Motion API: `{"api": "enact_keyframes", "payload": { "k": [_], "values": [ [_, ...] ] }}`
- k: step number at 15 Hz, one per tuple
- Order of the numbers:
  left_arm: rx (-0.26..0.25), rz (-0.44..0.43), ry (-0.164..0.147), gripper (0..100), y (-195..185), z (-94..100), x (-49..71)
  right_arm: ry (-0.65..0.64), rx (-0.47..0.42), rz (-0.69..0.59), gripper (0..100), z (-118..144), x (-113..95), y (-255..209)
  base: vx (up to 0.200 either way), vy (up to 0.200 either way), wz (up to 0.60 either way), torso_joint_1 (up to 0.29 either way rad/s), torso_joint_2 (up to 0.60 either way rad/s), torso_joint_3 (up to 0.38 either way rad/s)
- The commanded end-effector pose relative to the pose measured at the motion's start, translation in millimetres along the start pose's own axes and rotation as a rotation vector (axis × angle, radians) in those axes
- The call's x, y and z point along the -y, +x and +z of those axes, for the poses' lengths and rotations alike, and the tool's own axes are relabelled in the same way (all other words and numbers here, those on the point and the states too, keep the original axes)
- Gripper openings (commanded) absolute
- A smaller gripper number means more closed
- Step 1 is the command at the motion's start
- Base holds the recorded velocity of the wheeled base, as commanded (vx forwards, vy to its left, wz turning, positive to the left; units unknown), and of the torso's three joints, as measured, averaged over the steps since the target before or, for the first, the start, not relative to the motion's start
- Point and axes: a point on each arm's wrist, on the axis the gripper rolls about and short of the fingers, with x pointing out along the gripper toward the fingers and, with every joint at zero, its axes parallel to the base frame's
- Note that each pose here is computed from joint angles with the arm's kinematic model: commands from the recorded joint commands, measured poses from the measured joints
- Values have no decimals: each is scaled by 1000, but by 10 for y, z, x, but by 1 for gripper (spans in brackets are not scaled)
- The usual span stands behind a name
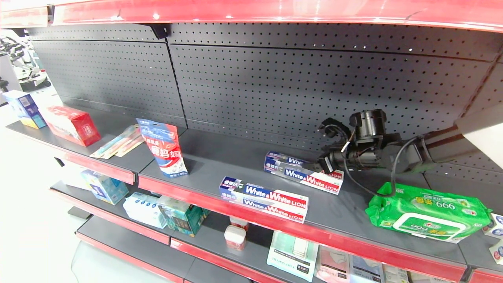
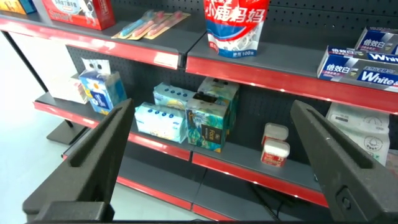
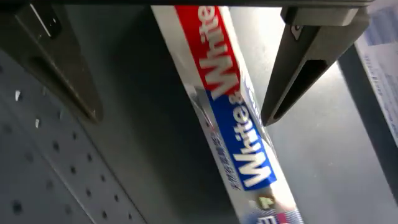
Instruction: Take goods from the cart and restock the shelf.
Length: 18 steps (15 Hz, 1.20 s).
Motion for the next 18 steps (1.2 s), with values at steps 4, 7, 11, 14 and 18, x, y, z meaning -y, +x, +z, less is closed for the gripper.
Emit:
{"api": "enact_keyframes", "payload": {
  "k": [4, 7, 11, 14, 18],
  "values": [
    [0, 2, 0, 100, 0, 0, 0, 32, -6, -39, 100, 5, 2, -208, 0, 0, 0, 0, 0, 0],
    [0, 2, 0, 100, 0, 0, 0, 16, -56, -11, 100, -129, -86, -194, 0, 0, 0, 0, 0, 0],
    [0, 2, 0, 100, 0, 0, 0, -45, -82, 1, 100, -182, -114, -221, 0, 0, 0, 0, 0, 0],
    [0, 0, 0, 100, 0, 0, 0, -93, -113, 7, 100, -267, -134, -229, 0, 0, 0, 0, 0, 0],
    [0, 2, 0, 100, 0, 0, 0, -109, -139, -47, 100, -270, -120, -206, 0, 0, 0, 0, 0, 0]
  ]
}}
